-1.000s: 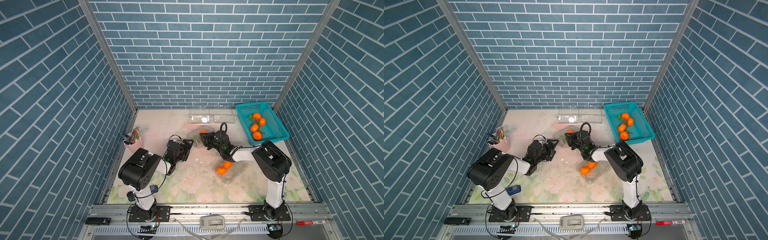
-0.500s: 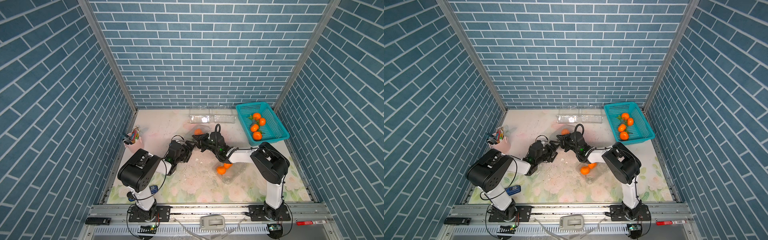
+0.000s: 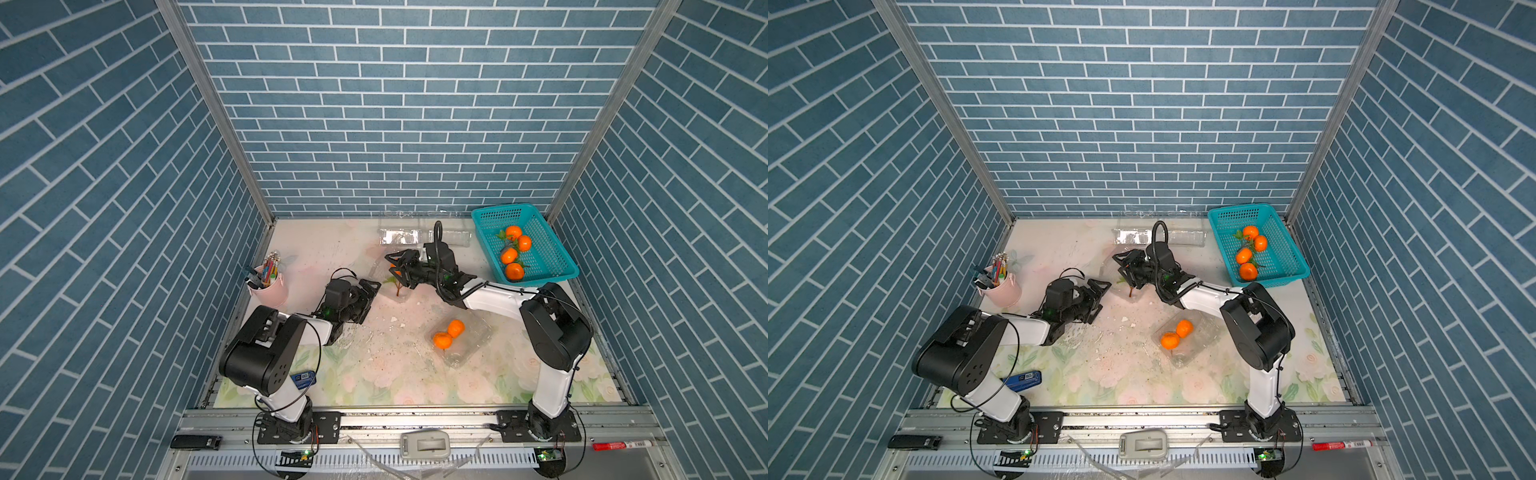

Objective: Take oranges out of containers
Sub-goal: Open the packing box at the center of the board.

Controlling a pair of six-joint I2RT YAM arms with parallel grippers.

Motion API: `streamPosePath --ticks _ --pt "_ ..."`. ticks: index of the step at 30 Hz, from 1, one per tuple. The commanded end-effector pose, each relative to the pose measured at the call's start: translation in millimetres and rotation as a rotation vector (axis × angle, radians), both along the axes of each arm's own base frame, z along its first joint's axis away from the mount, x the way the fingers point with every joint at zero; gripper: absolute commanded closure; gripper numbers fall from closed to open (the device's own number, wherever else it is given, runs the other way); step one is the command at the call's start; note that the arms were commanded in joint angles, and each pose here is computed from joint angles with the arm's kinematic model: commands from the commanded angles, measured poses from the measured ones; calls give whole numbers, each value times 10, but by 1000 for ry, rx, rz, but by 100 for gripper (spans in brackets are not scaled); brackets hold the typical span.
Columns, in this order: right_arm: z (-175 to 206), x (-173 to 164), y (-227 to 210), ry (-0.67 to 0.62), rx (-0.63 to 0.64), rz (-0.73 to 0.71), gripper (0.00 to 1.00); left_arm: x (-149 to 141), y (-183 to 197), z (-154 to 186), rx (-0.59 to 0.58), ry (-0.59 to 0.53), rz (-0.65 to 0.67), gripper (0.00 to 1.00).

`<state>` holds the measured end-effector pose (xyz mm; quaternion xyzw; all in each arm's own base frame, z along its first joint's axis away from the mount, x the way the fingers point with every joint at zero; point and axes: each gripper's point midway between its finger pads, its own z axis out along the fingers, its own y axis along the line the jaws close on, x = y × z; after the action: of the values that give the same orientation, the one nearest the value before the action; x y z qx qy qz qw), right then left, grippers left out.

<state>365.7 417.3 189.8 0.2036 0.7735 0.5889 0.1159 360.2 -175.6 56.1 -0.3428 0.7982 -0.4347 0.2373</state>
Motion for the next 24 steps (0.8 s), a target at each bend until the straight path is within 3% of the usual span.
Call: streamPosePath --ticks 1,5,7,10,12,18,24 --pt "261 -59 -77 -111 -70 124 44 -113 79 -127 60 72 -23 2" --pt "340 16 -433 -234 -248 213 33 -164 146 -62 75 69 -31 1" --pt "255 50 -710 -314 -445 258 28 -189 185 -15 98 59 -42 1" --pt "-33 110 -1065 -371 -712 332 28 -187 220 51 120 48 -55 1" --pt "-235 113 -1189 -380 -805 383 32 -161 212 104 116 35 -61 1" --pt "-667 64 -1241 -381 -891 510 50 -85 98 111 89 34 -106 1" --pt "-937 109 -1218 -376 -928 574 60 71 6 149 76 19 -121 1"
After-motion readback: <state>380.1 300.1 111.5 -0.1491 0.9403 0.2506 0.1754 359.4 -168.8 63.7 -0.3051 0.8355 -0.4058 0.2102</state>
